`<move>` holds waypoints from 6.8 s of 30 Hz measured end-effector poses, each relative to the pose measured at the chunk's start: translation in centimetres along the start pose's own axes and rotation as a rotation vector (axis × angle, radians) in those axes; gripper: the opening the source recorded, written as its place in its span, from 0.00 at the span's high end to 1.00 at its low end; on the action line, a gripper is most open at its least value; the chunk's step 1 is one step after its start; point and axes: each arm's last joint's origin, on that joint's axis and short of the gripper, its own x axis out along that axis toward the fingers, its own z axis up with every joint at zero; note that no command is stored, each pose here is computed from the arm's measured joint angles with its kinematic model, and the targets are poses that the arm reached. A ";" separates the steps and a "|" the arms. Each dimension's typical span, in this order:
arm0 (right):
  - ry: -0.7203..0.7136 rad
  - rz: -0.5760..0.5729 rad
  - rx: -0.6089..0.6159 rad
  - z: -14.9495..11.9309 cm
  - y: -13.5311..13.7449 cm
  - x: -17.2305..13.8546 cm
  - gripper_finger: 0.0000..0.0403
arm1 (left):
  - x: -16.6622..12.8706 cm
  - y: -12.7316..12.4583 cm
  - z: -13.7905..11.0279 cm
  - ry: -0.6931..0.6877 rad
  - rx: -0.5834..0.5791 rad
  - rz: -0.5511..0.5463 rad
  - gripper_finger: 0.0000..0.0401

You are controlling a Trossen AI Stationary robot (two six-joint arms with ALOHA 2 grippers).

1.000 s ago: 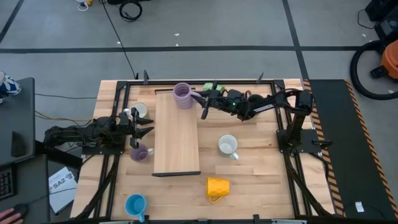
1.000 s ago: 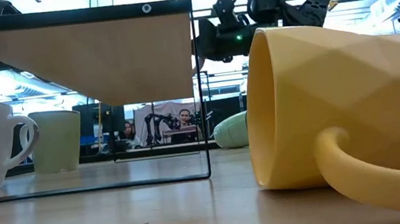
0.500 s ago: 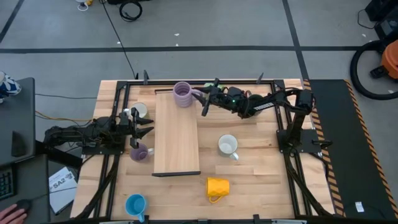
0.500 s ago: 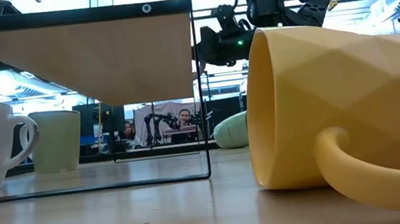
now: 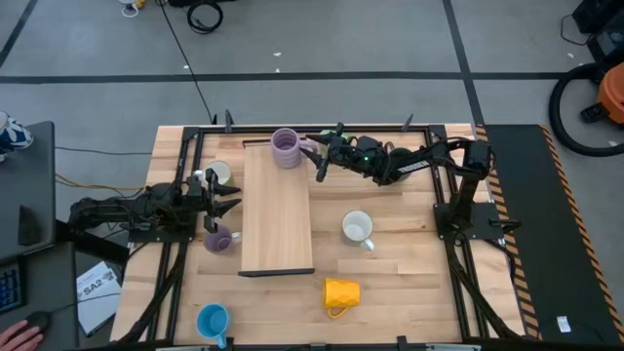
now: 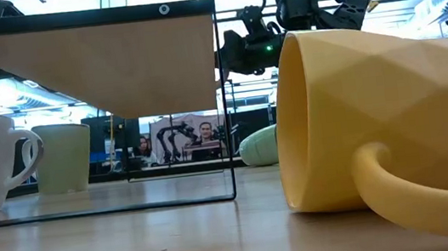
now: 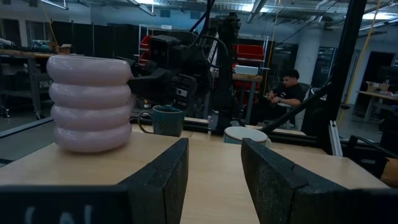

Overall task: Place coffee mugs
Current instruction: Put the light green mug on the shelf

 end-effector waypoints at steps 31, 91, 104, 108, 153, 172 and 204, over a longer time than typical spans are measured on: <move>0.214 0.020 -0.118 9.2 -1.5 -5.7 0.46 | -0.4 0.5 3.2 -0.145 -0.020 0.255 0.61; 0.413 0.059 -0.127 10.4 -1.8 -9.3 0.46 | 2.9 5.9 11.8 1.609 0.345 0.515 0.61; 0.413 0.059 -0.127 10.4 -1.8 -9.3 0.46 | 3.4 9.2 10.9 1.663 0.211 0.448 0.61; 0.413 0.059 -0.127 10.4 -1.8 -9.3 0.46 | 3.3 10.0 10.7 1.682 0.174 0.445 0.61; 0.412 0.061 -0.135 10.4 -1.8 -9.3 0.46 | 2.1 12.4 5.3 1.844 0.152 0.419 0.65; 0.412 0.061 -0.135 10.4 -1.8 -9.3 0.46 | 2.6 12.3 5.6 1.828 0.194 0.434 0.65; 0.412 0.060 -0.135 10.4 -1.8 -9.3 0.46 | 4.5 12.6 6.6 1.762 0.412 0.068 0.65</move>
